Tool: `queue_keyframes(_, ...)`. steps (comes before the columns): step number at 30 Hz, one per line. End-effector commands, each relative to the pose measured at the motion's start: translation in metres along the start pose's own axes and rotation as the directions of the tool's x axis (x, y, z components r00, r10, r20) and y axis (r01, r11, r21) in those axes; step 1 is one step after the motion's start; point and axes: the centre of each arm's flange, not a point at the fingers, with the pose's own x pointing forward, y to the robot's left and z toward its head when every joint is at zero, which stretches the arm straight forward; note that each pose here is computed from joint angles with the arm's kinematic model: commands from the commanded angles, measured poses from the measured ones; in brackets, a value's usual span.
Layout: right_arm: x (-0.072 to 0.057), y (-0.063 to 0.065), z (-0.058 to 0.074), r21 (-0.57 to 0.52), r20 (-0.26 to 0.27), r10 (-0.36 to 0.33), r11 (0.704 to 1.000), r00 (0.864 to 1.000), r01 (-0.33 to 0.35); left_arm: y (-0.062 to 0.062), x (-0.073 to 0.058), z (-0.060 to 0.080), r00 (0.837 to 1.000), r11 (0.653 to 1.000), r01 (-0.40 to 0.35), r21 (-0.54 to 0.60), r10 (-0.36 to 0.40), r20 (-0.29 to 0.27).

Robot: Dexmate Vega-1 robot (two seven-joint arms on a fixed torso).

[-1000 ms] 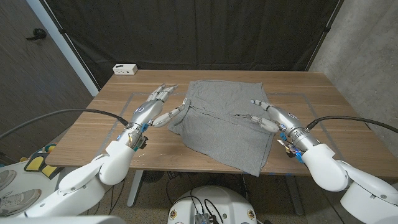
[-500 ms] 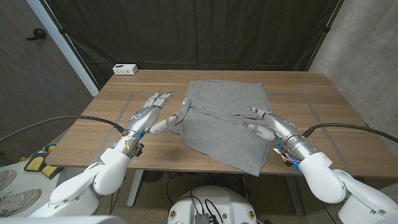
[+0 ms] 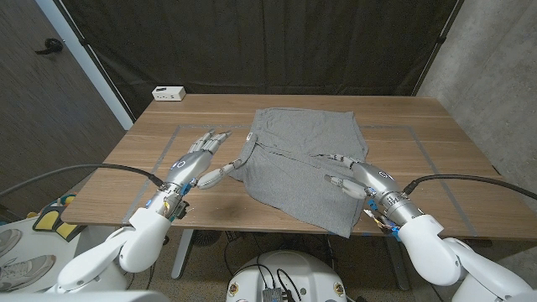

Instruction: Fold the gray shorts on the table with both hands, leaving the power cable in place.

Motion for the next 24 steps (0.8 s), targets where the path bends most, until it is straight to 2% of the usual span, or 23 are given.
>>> queue_keyframes(1,-0.006,0.014,0.002,0.007,-0.031,0.027,1.000,0.999,-0.026,0.000,-0.007,-0.012,0.999,0.999,0.038,0.024,-0.037,-0.029)
queue_keyframes(9,-0.011,0.025,0.003,0.004,-0.059,0.030,1.000,0.998,-0.029,-0.004,-0.010,-0.021,0.996,0.996,0.081,0.037,-0.079,-0.048)
queue_keyframes(19,-0.019,0.042,0.002,0.022,-0.089,0.059,0.998,0.994,-0.057,-0.001,-0.011,-0.028,0.990,0.987,0.129,0.092,-0.122,-0.072)
queue_keyframes(24,-0.023,0.046,0.002,0.004,-0.108,0.064,0.998,0.992,-0.063,-0.001,-0.010,-0.030,0.986,0.980,0.156,0.125,-0.147,-0.083)
